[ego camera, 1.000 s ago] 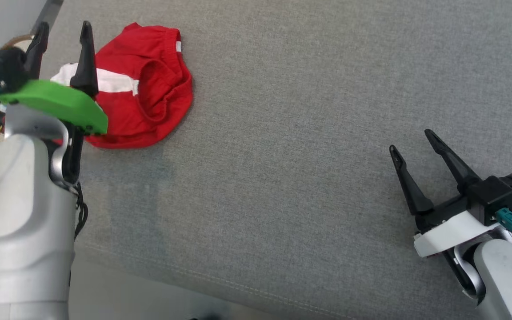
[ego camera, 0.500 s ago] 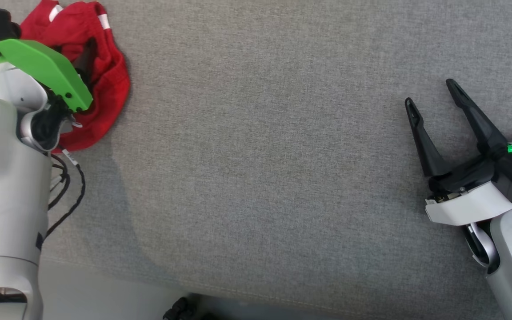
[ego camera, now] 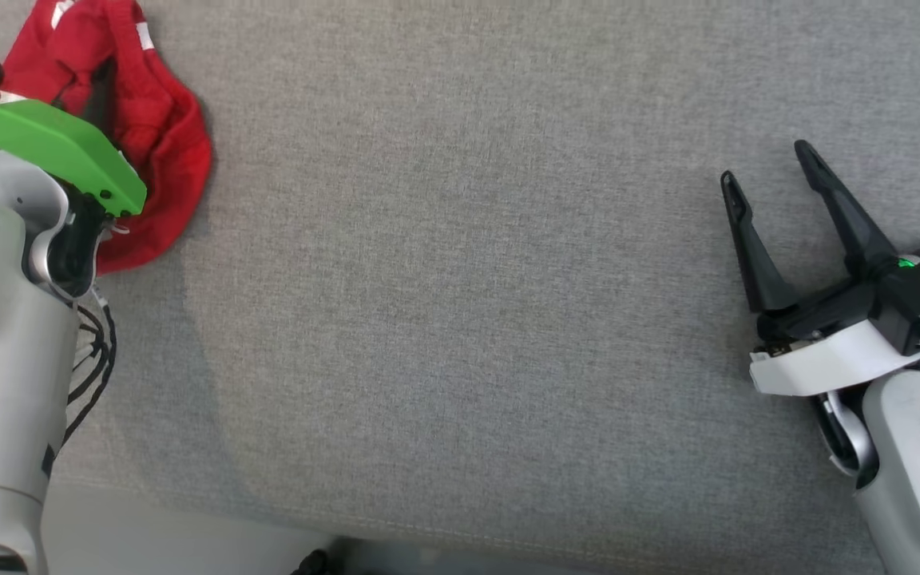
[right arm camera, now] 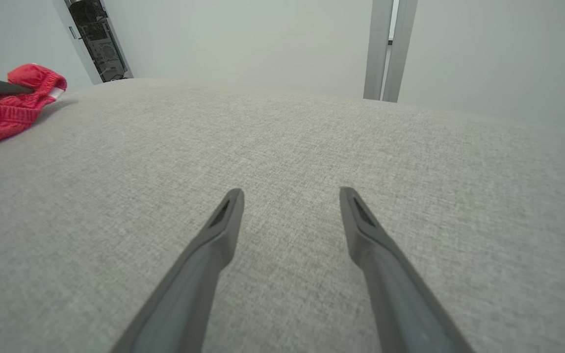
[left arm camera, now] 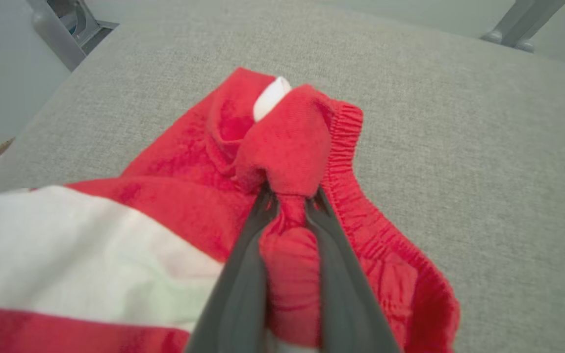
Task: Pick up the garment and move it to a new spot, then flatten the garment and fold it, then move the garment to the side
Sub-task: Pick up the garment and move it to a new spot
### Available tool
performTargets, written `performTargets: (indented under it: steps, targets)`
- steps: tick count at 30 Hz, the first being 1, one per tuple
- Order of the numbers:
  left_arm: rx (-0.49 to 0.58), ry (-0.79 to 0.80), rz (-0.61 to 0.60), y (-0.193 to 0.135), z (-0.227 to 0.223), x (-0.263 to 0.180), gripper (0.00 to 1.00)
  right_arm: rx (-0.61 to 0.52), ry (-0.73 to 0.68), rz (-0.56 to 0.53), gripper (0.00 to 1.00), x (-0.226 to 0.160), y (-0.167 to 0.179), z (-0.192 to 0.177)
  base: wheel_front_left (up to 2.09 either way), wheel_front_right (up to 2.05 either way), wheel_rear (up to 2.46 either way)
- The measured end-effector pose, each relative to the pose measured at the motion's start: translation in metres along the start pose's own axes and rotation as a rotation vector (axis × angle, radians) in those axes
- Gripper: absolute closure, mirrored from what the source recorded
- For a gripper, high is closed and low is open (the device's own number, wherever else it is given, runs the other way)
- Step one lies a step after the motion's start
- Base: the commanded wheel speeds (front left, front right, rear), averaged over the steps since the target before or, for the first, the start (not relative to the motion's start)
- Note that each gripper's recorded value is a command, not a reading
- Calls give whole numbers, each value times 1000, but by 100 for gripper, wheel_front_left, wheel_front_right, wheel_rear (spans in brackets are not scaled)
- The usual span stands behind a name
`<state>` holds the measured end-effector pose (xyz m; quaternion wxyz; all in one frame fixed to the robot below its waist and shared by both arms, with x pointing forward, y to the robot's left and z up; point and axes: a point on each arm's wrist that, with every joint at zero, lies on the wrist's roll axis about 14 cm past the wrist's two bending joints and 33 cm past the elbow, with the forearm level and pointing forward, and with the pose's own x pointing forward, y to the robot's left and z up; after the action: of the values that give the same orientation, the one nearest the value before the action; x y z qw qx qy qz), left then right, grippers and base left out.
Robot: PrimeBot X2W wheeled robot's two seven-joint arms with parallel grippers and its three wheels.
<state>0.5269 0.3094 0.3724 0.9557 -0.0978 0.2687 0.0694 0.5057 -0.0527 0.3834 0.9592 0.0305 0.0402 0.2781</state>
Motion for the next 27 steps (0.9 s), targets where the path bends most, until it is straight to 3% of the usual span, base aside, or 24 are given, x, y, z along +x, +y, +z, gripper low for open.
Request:
performTargets:
  steps: [7,14,27]
  targets:
    - [40,-219,-108,-24,57,-33,100,45,-28,-20,0,-13,19,27,0,0,0]
    - [94,-369,-302,-80,106,-76,100,57,-98,-79,0,-39,25,68,0,0,0]
    - [84,-481,-804,-274,146,-145,100,17,-198,-343,0,-124,-22,120,0,0,0]
